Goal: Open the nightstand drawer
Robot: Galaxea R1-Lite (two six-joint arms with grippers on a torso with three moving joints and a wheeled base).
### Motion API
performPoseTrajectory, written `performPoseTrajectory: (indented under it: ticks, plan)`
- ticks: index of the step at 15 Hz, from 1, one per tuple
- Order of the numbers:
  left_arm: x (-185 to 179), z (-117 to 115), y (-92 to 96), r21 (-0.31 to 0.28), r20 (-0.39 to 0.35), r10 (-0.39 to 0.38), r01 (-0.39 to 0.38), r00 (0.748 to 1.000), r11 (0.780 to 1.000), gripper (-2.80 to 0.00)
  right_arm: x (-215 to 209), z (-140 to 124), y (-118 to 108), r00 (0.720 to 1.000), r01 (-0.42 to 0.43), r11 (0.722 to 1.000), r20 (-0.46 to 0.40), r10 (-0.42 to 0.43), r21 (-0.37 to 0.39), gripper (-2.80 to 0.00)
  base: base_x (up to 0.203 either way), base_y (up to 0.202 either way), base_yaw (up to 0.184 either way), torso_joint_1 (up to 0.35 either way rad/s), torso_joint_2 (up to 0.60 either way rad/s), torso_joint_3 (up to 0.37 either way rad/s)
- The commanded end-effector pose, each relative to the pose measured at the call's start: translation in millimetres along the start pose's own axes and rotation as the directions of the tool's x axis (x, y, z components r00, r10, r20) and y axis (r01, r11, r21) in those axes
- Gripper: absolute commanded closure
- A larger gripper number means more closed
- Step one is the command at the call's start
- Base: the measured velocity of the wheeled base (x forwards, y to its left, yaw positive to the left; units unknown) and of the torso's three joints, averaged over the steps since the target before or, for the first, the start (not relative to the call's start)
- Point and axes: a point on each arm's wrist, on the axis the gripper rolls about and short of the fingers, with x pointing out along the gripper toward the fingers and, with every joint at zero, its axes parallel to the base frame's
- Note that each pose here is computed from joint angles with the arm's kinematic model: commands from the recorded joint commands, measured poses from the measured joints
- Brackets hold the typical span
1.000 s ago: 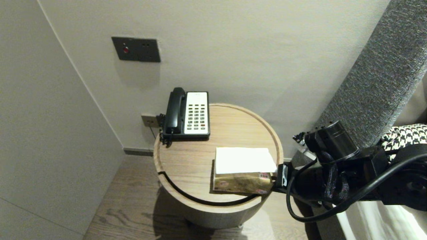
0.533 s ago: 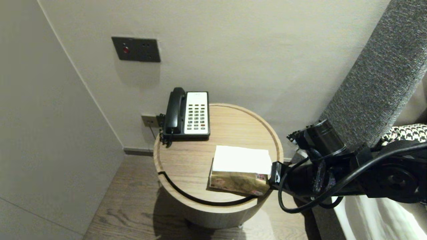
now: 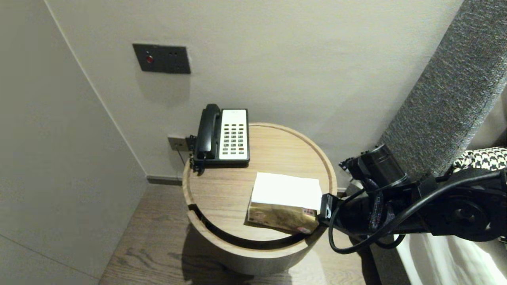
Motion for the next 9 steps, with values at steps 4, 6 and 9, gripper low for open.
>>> performPoseTrajectory:
  ticks: [4,6,9]
  plan:
    - [0,0,0.0,0.0,0.002,0.002,-0.002,1.0,1.0,0.0,-1,-9,-4,1.0,0.012,1.0,-0.026,-0.012,0.002,0.0,0.0,0.0,0.0,0.0,0.0,0.0]
    - [0,0,0.0,0.0,0.002,0.0,0.0,1.0,1.0,0.0,1,-16,-8,0.998,0.028,1.0,-0.048,-0.028,0.001,0.0,0.0,0.0,0.0,0.0,0.0,0.0]
    - [0,0,0.0,0.0,0.002,0.0,0.0,1.0,1.0,0.0,-3,-26,-13,0.997,0.038,0.999,-0.07,-0.038,-0.005,0.0,0.0,0.0,0.0,0.0,0.0,0.0]
